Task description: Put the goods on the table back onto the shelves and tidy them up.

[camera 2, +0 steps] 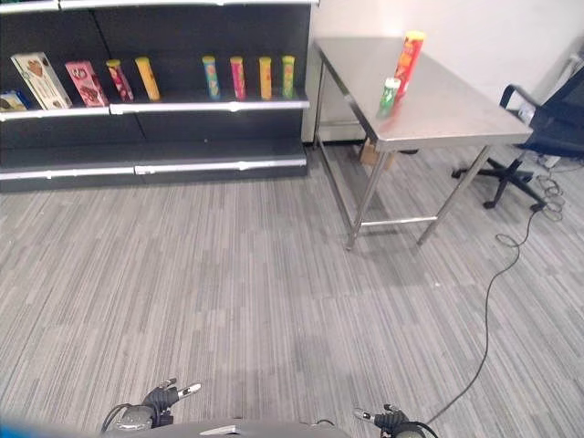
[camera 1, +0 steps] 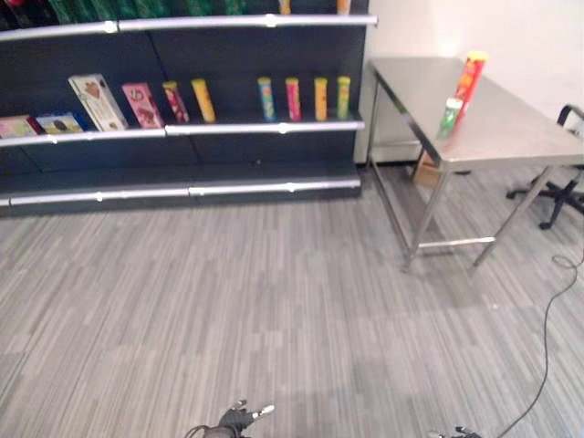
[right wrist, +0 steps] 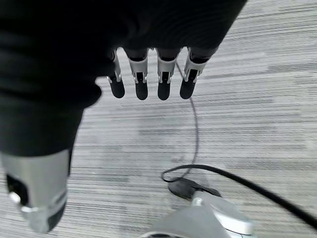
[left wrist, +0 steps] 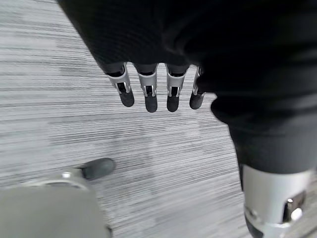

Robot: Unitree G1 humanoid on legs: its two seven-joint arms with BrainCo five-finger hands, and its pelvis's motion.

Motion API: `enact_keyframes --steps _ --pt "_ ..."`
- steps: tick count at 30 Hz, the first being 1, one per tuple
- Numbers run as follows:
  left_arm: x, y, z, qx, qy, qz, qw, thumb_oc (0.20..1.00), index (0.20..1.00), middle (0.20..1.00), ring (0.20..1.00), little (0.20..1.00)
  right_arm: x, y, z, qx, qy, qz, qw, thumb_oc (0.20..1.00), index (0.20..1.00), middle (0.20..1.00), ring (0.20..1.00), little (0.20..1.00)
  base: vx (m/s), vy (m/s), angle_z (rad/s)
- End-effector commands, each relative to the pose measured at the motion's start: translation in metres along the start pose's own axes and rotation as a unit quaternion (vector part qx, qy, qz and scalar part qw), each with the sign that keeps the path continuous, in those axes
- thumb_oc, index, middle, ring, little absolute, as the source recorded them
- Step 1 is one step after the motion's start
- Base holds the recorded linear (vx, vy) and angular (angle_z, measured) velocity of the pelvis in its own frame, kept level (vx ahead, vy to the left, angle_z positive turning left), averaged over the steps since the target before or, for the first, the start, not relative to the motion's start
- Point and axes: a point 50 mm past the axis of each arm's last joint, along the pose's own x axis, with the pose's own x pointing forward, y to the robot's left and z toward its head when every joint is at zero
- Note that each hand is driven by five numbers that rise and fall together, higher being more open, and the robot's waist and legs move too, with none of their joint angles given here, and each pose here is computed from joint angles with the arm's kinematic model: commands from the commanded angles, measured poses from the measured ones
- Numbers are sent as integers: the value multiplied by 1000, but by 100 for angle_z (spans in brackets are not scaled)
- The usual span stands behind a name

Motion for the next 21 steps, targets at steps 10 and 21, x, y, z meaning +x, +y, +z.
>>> enact_keyframes --steps 10,21 --pt "4 7 6 81 11 4 997 1000 1000 1000 1000 1000 4 -11 20 -30 -21 -10 999 1000 1000 1000 1000 1000 -3 -2 -1" --pt "5 14 10 55 6 21 998 1000 1000 1000 1000 1000 4 -13 24 -46 -27 -9 999 1000 1000 1000 1000 1000 -5 -57 -2"
